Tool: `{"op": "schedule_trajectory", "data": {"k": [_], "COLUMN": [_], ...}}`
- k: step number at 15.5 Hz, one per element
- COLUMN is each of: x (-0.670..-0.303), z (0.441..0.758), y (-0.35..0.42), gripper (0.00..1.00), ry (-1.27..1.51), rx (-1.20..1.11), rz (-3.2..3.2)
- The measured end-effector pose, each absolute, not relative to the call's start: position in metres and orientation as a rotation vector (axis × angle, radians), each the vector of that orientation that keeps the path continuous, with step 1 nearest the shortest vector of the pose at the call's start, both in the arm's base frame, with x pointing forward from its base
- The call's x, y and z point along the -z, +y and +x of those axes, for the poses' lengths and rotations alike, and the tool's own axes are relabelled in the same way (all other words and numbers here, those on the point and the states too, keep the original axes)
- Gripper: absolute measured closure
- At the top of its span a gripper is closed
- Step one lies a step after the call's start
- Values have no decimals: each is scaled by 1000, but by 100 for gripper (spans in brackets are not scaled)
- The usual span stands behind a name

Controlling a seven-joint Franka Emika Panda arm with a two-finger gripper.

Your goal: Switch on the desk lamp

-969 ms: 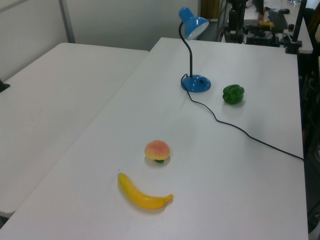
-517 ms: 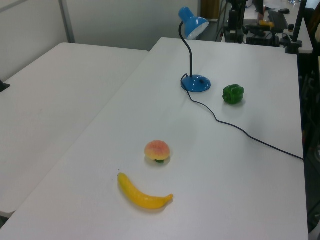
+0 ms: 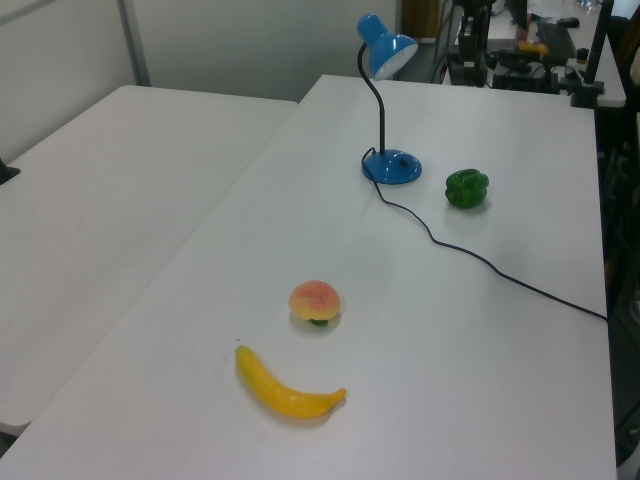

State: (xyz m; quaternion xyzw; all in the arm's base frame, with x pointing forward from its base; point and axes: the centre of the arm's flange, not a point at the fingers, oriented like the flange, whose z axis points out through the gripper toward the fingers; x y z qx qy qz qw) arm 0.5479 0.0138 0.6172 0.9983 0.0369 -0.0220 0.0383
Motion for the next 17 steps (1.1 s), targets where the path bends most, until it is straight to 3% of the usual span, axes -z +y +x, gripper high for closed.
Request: {"op": "schedule_trajectory", "data": {"k": [2,3,10,17], "x": [-617,-617,-614,-564], "z": [548,548,551,566], "y": [14,14,15,-8], "gripper": [98,99,99,99], "ry": [115,115,120,70], "rx": [67,67,50,20], "rz": [3062,3062,3062,3066]}}
